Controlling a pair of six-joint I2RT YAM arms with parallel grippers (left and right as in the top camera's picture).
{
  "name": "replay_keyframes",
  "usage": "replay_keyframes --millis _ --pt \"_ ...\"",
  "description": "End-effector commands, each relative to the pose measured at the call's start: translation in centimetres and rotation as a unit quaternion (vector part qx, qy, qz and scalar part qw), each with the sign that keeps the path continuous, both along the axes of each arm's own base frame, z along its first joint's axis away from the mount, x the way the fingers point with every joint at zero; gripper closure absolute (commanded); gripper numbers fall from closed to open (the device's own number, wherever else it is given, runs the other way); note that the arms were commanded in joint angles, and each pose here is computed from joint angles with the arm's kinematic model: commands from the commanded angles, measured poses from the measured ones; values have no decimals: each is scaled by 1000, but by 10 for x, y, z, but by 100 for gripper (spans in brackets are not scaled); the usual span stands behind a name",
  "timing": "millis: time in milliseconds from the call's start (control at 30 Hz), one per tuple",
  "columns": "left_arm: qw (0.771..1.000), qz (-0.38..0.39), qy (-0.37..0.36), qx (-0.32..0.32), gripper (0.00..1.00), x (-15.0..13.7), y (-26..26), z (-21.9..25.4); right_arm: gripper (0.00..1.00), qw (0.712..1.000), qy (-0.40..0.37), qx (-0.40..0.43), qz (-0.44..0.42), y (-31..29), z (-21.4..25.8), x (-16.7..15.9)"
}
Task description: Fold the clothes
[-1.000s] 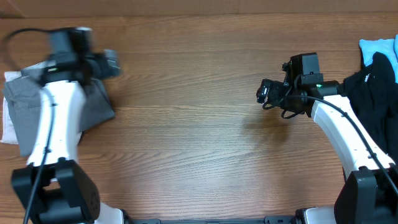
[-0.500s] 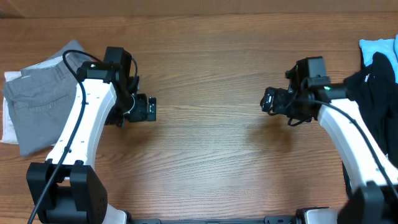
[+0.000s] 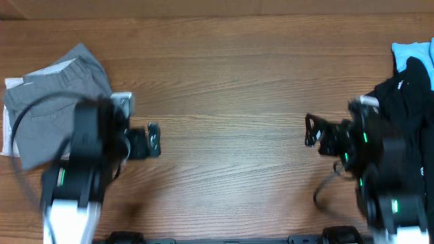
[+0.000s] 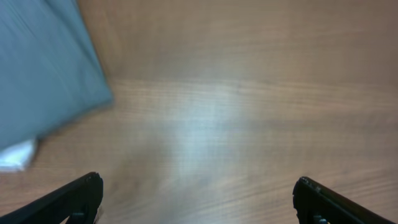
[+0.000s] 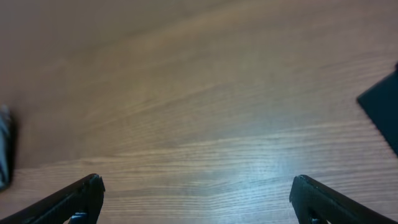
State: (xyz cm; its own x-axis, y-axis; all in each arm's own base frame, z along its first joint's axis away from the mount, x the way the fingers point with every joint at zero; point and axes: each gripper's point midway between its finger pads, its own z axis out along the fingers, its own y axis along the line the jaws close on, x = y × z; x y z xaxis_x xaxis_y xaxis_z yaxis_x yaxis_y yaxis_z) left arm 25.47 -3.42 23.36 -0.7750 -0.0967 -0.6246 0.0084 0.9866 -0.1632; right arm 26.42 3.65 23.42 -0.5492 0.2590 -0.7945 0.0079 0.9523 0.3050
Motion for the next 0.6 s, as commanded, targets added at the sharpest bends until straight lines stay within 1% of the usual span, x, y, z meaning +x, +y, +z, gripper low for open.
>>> replay_keyframes --millis 0,67,100,200,267,400,500,567 --pt "993 33 -110 19 0 -24 16 21 0 998 -61 -5 -20 -9 8 -21" --pt "986 38 -165 16 0 -36 19 37 0 997 -76 -4 -19 -10 9 -31" --pt "983 38 -180 13 0 -42 19 42 0 997 -74 -4 -19 -10 8 -35" --pt "977 39 -208 10 0 -60 21 52 0 998 -53 -6 -19 -10 -1 -43" --pt "976 39 -213 9 0 -69 21 52 0 999 -35 -7 -19 -11 -10 -47" --pt "982 38 -186 13 0 -80 22 39 0 1000 4 -11 -19 -11 -26 -56" --pt "989 37 -142 18 0 -90 23 20 0 999 34 -14 -18 -12 -39 -65" --pt "991 37 -125 20 0 -95 24 13 0 999 46 -15 -18 -12 -43 -68"
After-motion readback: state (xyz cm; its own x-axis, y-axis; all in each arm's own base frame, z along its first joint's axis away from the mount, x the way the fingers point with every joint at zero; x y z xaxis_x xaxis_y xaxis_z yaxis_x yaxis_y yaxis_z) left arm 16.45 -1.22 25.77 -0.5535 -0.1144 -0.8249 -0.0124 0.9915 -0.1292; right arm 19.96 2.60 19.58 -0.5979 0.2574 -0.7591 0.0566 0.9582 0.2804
